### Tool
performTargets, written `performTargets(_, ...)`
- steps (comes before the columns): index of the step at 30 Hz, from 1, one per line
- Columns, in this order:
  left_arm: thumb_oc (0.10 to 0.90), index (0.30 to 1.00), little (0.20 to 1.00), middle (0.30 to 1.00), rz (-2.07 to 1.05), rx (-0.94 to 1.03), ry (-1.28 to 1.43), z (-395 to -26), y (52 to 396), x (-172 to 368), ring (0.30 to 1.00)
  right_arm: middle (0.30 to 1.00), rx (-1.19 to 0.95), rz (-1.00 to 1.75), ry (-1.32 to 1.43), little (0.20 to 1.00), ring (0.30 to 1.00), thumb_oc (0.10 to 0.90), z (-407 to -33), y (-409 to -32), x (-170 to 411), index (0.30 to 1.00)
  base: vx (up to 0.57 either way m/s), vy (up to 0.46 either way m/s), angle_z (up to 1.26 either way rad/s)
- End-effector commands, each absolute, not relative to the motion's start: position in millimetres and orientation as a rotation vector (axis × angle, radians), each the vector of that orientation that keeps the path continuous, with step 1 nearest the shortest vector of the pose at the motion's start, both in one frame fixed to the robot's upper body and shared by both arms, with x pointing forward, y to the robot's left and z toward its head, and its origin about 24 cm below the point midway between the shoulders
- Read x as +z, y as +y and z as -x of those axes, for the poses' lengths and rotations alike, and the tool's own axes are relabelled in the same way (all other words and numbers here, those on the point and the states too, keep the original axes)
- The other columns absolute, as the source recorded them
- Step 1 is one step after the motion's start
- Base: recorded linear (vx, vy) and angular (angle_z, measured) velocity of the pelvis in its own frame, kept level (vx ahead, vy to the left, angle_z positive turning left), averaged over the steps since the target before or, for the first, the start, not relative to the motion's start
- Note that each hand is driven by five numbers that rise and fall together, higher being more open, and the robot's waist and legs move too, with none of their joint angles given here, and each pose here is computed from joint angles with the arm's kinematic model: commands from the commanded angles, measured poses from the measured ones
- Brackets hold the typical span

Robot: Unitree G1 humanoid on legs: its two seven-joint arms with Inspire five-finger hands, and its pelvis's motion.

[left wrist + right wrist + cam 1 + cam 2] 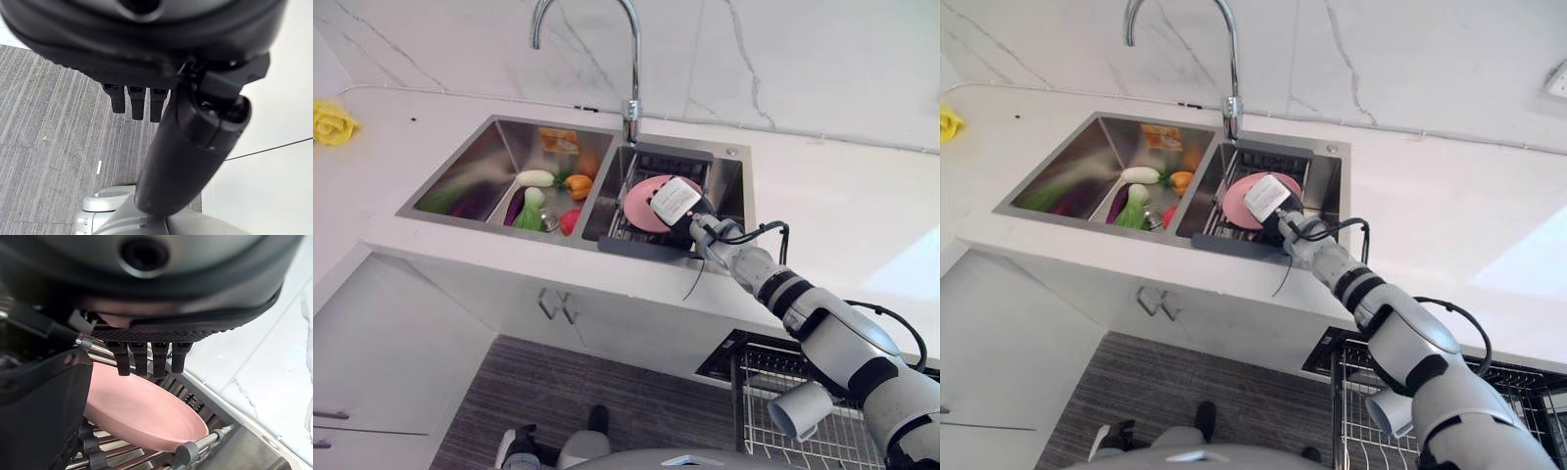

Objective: Place the dishes in the dishwasher.

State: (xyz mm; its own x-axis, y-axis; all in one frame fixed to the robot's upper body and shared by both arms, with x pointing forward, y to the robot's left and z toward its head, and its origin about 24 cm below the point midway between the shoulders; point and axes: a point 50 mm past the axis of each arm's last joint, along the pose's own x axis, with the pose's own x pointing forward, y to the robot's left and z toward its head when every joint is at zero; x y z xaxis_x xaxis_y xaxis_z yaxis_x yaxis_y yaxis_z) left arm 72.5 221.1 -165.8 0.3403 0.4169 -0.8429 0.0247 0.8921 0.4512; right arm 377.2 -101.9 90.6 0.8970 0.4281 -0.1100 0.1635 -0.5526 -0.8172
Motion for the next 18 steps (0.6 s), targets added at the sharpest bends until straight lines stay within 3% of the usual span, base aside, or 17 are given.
performTargets(1, 0.800, 0.900, 0.900, 0.900, -0.486, 0.212, 1.139, -96, 218, -162, 0.900, 0.300, 0.141, 2.162, -0.595, 0.300, 0.300, 0.400, -394, -89, 150, 0.300, 0.00, 0.008, 0.08)
performTargets(12, 0.800, 0.900, 0.900, 0.900, -0.489, 0.233, 1.115, -103, 220, -159, 0.900, 0.300, -0.042, 2.043, -0.712, 0.300, 0.300, 0.400, -388, -104, 187, 0.300, -0.01, 0.006, 0.04)
performTargets(18, 0.800, 0.900, 0.900, 0.900, -0.506, 0.245, 1.092, -107, 221, -158, 0.900, 0.300, -0.128, 1.953, -0.857, 0.300, 0.300, 0.400, -383, -92, 211, 0.300, 0.00, -0.002, -0.03)
